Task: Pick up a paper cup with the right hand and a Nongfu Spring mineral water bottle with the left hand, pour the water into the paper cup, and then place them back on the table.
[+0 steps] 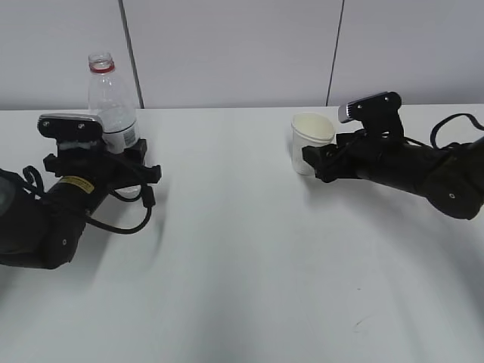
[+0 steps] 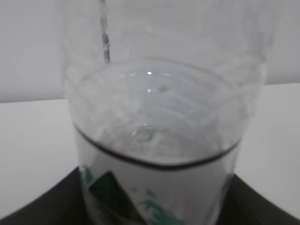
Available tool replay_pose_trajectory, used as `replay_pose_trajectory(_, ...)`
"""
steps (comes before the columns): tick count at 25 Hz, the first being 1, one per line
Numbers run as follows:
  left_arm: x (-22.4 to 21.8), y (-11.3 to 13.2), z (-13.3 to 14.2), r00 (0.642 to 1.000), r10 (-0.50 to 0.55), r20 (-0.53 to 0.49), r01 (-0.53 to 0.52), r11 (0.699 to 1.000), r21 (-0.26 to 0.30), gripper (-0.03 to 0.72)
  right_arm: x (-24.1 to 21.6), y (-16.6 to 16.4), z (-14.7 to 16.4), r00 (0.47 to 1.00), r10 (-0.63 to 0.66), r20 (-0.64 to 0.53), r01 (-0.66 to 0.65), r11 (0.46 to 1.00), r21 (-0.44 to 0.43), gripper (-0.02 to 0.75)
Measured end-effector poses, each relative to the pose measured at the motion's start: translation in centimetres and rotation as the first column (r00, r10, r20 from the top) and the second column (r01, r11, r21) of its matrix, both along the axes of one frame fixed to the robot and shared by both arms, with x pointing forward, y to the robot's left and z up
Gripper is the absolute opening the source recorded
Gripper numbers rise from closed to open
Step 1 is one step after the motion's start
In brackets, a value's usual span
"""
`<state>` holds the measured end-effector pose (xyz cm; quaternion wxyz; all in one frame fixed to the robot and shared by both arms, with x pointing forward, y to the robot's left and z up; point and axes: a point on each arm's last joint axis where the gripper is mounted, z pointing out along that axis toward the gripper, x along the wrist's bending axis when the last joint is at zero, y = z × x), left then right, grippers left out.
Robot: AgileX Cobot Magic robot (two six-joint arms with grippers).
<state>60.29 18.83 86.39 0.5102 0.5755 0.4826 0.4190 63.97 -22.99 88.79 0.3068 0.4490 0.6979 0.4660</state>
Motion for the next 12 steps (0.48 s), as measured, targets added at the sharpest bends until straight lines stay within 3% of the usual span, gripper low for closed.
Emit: replay_pose_trajectory(12, 0.41, -0.13, -0.21, 1.000, 0.001, 0.017, -0.001, 1.000, -0.006, 0.410, -0.24, -0.01, -0.11, 0.999, 0.023, -0.035, -0.025, 0.998, -0.052, 0.589)
